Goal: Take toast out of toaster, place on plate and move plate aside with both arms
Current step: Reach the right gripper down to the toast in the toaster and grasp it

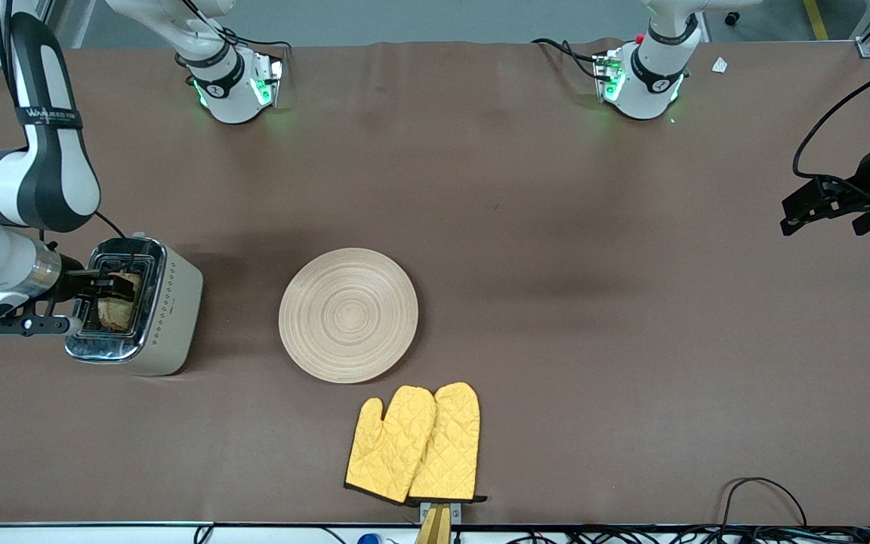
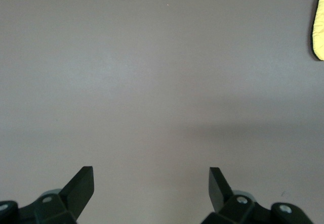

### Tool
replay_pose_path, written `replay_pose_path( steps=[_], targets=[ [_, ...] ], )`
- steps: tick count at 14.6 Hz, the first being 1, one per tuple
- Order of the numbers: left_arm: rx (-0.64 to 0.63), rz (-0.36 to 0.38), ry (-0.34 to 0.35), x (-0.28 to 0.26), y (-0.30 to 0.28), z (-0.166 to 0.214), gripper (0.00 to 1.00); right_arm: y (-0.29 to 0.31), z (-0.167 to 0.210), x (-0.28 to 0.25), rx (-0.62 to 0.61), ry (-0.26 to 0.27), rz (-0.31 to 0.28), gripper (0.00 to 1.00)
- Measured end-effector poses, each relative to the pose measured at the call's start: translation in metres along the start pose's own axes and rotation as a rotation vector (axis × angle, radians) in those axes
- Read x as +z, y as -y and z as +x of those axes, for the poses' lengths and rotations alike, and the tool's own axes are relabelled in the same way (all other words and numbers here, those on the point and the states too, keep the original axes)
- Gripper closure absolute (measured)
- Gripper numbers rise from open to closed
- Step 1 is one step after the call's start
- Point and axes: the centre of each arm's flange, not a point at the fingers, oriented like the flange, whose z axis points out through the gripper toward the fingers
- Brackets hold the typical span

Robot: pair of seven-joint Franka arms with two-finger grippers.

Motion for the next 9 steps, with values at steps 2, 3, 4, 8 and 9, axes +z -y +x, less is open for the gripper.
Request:
replay_pose_path(
  steps=[2, 3, 4, 8, 9],
  targets=[
    [0.0, 0.0, 0.0, 0.0, 0.0, 0.0, 0.0, 0.0, 0.0, -0.001, 0.0, -0.001, 0.0, 0.55],
    [0.0, 0.0, 0.0, 0.0, 0.0, 0.0, 0.0, 0.0, 0.0, -0.001, 0.0, -0.002, 0.0, 0.65],
    [0.0, 0.0, 0.0, 0.0, 0.0, 0.0, 0.0, 0.0, 0.001, -0.002, -0.003, -0.004, 0.0, 0.75],
    [0.0, 0.0, 0.0, 0.0, 0.0, 0.0, 0.0, 0.002, 0.001, -0.027, -0.03, 0.016, 0.013, 0.9],
    [0.0, 0.0, 0.0, 0.0, 0.0, 0.0, 0.0, 0.002, 0.001, -0.041, -0.03, 0.015, 0.026, 0.9]
  ],
)
